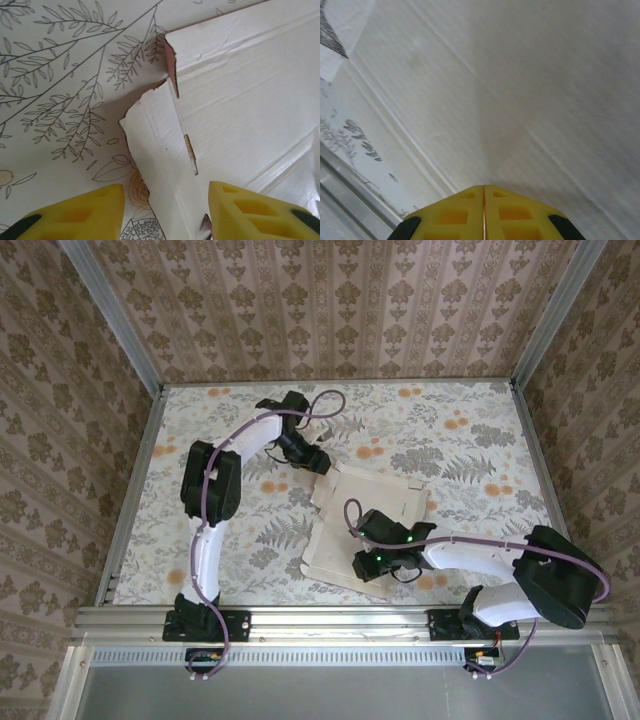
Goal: Fold the paper box
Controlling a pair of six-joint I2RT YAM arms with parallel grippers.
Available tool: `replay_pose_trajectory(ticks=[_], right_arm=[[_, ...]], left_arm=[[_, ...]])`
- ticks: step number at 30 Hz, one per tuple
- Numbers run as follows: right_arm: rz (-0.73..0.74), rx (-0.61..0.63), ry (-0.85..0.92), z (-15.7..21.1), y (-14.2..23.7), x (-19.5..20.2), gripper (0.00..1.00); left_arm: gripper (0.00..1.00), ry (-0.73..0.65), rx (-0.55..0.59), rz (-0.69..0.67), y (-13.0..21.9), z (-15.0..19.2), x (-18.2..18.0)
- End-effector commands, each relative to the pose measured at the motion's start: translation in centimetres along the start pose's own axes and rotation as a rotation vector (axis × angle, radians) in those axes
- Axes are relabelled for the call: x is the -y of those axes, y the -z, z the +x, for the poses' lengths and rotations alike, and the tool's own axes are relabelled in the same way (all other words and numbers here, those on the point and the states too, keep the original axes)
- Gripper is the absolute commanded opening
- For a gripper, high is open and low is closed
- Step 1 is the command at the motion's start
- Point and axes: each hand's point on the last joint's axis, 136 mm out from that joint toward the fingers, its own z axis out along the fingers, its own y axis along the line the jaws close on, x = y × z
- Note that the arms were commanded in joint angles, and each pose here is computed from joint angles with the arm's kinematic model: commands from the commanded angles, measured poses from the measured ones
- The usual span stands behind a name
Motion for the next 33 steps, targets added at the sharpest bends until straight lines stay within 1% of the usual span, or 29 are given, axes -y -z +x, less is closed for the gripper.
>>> replay_pose_trajectory(ticks=[1,3,12,16,19,20,24,25,26,27,29,31,32,33], right_arm=[[0.04,0.007,-0.011,0.2,-0.9,0.6,0.09],[0.066,-0.015,-0.012,0.7,-1.5,1.0,0.09],[0.109,-0.037,-0.007,1.2,-2.2,1.5,0.07],[0.124,-0.04,-0.006,1.3,-2.3,1.7,0.06],[0.13,-0.036,-0.006,1.2,-2.3,1.8,0.06],[0.133,-0.035,-0.005,1.2,-2.3,1.8,0.06],[0.139,-0.025,-0.005,1.1,-2.1,1.9,0.05],[0.14,-0.021,-0.005,1.0,-2.0,1.9,0.05],[0.143,-0.014,-0.006,0.9,-2.0,1.9,0.05],[0.146,-0.009,-0.01,0.8,-2.0,2.0,0.05],[0.152,0.0,-0.021,0.6,-2.0,2.0,0.04],[0.164,0.012,-0.027,0.2,-1.7,2.0,0.04],[0.168,0.026,-0.029,-0.1,-1.6,2.0,0.04],[0.178,0.038,-0.034,-0.3,-1.5,2.2,0.04]], left_arm=[[0.43,0.017,-0.06,0.068,0.1,0.9,0.4],[0.4,0.024,-0.076,0.071,-0.1,1.0,0.3],[0.4,0.039,-0.094,0.08,-0.6,0.6,0.0],[0.31,0.042,-0.101,0.097,-0.8,0.5,0.1],[0.22,0.041,-0.107,0.101,-0.9,0.5,0.1],[0.2,0.041,-0.11,0.102,-0.9,0.5,0.2],[0.19,0.04,-0.107,0.101,-0.9,0.4,0.2],[0.18,0.037,-0.105,0.103,-0.9,0.4,0.2],[0.14,0.032,-0.101,0.103,-0.9,0.4,0.2],[0.1,0.024,-0.093,0.101,-0.8,0.3,0.2],[0.07,0.012,-0.074,0.098,-0.9,0.3,0.2],[0.0,0.003,-0.046,0.094,-0.9,0.1,0.3],[0.0,0.001,-0.024,0.09,-0.8,-0.1,0.4],[0.0,-0.007,0.007,0.117,-0.4,-0.3,1.0]])
